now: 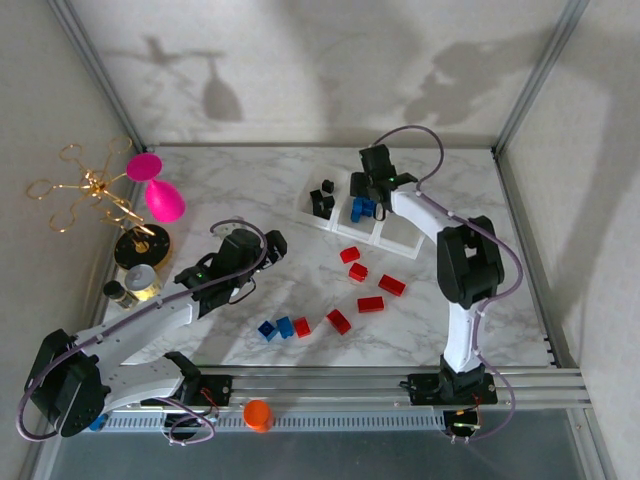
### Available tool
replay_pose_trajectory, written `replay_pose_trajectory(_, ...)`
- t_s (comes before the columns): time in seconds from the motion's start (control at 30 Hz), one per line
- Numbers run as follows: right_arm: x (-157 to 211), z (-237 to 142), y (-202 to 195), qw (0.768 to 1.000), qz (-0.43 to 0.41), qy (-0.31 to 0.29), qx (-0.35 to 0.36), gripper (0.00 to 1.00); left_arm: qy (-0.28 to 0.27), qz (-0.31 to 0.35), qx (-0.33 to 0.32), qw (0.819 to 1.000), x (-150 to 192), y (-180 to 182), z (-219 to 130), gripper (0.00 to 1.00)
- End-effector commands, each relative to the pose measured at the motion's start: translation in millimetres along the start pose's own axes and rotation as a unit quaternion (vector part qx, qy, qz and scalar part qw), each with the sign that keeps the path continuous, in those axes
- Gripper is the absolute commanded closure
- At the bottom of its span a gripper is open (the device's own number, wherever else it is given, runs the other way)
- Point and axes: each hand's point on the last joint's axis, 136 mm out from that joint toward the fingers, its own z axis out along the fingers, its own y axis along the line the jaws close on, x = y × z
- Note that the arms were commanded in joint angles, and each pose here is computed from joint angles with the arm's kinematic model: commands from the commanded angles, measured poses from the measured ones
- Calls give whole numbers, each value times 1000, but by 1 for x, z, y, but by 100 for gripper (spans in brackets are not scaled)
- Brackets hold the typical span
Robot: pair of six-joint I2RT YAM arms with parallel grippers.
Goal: Sort the legos into containers by color
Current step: Place the lego in the container, then pick up the lego from the bottom-center of the table.
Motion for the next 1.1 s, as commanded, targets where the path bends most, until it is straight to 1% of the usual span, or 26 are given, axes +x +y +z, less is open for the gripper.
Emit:
replay_pose_trajectory(0.0,-15,-40,16,999,0,-31,-40,29,-23,-13,20,999,-18,-12,-12,1)
replay_pose_trajectory(0.2,14,-77,44,995,-22,-25,-92,27,-27,-22,13,999,-17,-1,-19,1)
replay_pose_trajectory(0.5,83,-118,84,986,-57,14,-154,24,-32,-45,-2,998,-7,30,-35,0)
replay_pose_trajectory(0.53,94,-124,95,984,-68,19,-162,24,-32,-46,-5,998,-6,34,-37,0)
replay_pose_trajectory(0.67,120,-136,113,979,-85,31,-182,23,-34,-50,-16,998,-2,47,-43,0)
replay_pose_trajectory(0.83,159,-146,136,971,-87,61,-214,22,-39,-58,-32,997,0,62,-50,0)
replay_pose_trajectory(1.07,205,-156,164,959,-107,98,-244,21,-47,-67,-39,996,1,74,-58,0)
